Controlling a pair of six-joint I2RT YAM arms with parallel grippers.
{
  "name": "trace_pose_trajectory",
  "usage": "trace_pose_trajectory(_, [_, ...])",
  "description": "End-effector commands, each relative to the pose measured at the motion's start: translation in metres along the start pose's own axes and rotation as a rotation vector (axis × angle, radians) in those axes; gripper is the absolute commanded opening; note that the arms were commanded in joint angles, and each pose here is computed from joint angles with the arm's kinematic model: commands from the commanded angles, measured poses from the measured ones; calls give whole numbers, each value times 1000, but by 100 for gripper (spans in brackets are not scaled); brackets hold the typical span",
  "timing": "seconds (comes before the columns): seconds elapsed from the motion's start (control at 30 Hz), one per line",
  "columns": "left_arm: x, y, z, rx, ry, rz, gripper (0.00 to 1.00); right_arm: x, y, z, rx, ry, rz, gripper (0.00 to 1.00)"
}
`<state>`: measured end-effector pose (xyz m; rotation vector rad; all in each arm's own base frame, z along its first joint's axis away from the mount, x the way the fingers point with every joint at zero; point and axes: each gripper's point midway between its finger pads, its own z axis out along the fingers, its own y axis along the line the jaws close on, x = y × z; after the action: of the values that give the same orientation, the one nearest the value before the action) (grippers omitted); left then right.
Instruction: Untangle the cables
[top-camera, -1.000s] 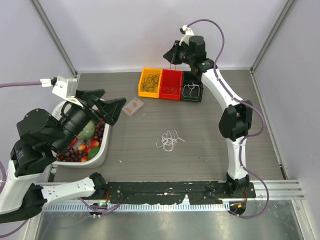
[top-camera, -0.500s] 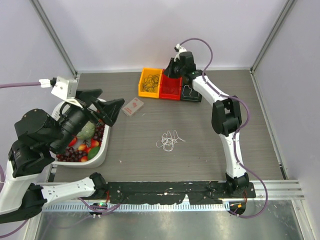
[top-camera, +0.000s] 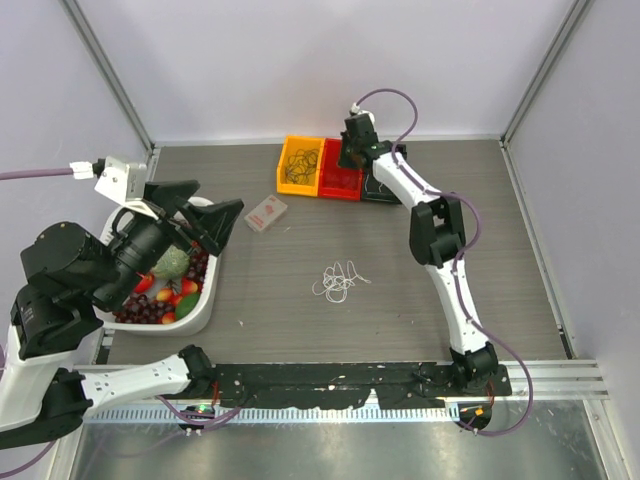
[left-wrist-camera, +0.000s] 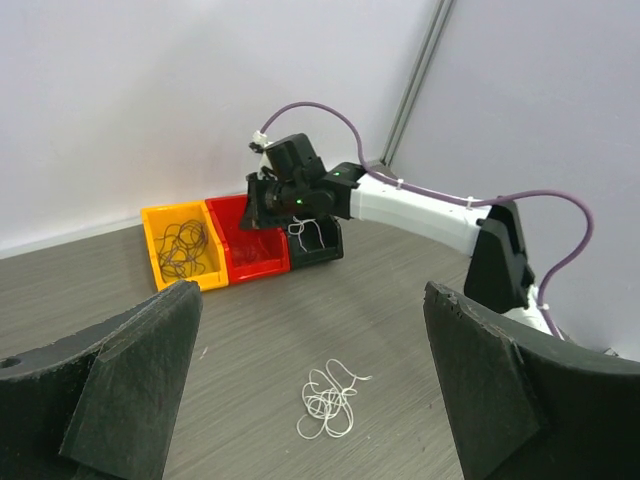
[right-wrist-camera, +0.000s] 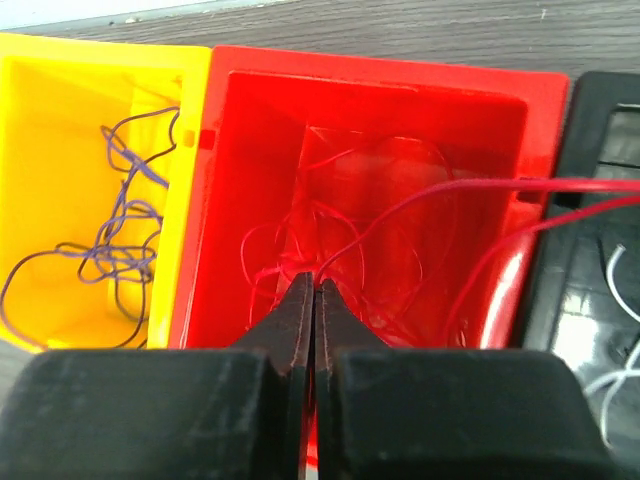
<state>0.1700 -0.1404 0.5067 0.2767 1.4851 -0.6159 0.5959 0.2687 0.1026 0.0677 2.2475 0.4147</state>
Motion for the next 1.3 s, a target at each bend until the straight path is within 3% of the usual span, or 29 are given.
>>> trace_pose_trajectory(0.0, [2,-4,5,11,7,6,96,-18,14,6,46,-53,-21,10])
trace_pose_trajectory(0.2, [3,-3,6,-3,11,-12,96,-23,30,-25,56,-28,-41,42])
trace_pose_trajectory(0.37, [10,-5,11,-10,27,-41,96,-32,31,-68,77,-1,-63,58])
trace_pose_trajectory(0.57, [17,-17,21,17,60,-75,96,-43,24,-96,121,3,-126,70])
trace_pose_trajectory(0.8, [26,-19,23,2,99,-140,96,-57,23,-108,128,-32,-186,73])
trace_pose_trajectory(0.93, [30,-20,22,-3,105,-180,96,-53,40,-96,70,-45,-213,72])
trace_pose_trajectory(1.03, [33,-18,19,-14,115,-197,95,-47,51,-76,40,-68,-215,64])
trace_pose_trajectory(1.17, [36,-14,15,-28,134,-200,95,-43,49,-51,92,-100,-218,66])
trace_pose_trajectory(1.27, [37,-11,12,-37,136,-200,96,-51,52,-59,105,-116,-205,67])
